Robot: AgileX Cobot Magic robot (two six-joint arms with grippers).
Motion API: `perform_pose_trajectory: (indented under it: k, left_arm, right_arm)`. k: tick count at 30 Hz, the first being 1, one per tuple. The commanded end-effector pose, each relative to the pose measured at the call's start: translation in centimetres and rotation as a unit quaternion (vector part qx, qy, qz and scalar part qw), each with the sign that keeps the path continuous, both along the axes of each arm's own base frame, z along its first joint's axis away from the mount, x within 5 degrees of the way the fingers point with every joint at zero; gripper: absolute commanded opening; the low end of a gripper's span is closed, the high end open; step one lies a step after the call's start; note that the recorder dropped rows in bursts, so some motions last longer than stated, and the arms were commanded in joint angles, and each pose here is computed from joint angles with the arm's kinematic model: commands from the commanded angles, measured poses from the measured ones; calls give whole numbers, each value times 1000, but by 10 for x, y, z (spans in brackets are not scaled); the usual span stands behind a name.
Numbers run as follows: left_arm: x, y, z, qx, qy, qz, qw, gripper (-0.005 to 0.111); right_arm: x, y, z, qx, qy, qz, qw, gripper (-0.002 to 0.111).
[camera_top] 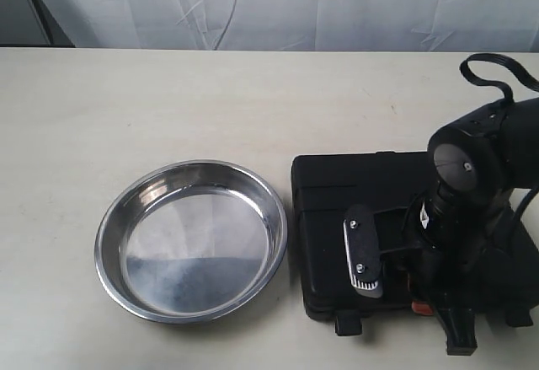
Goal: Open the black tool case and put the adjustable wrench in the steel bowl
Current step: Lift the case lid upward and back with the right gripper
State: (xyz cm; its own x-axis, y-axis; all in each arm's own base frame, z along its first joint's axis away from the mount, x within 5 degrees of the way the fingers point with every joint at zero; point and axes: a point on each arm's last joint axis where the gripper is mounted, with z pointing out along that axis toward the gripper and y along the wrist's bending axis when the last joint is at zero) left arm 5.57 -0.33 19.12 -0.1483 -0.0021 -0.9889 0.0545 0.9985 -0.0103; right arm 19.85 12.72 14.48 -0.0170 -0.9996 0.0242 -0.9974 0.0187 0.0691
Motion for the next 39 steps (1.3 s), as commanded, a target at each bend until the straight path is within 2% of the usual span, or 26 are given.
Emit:
perform_pose_trajectory:
  k: [1, 12, 19, 24, 31, 39]
  left_arm:
    - [0, 0, 1, -5, -2, -1, 1000, 0]
    - [0, 0, 1, -5, -2, -1, 1000, 0]
    - [0, 0, 1, -5, -2, -1, 1000, 0]
    - [0, 0, 1, -5, -2, -1, 1000, 0]
    - [0, 0, 1, -5, -2, -1, 1000, 0]
    - [0, 0, 1, -5, -2, -1, 1000, 0]
  right_arm:
    - [-6, -4, 14, 2, 0, -9, 1000, -1]
    - [-13, -8, 46, 38, -57, -11, 998, -1]
    - [-15, -18, 67, 34, -119, 8, 992, -1]
    - [-13, -24, 88, 31, -181, 6, 983, -1]
    - [1, -17, 116, 63, -253, 14, 965, -1]
    - [13, -18, 125, 49, -325, 40, 944, -1]
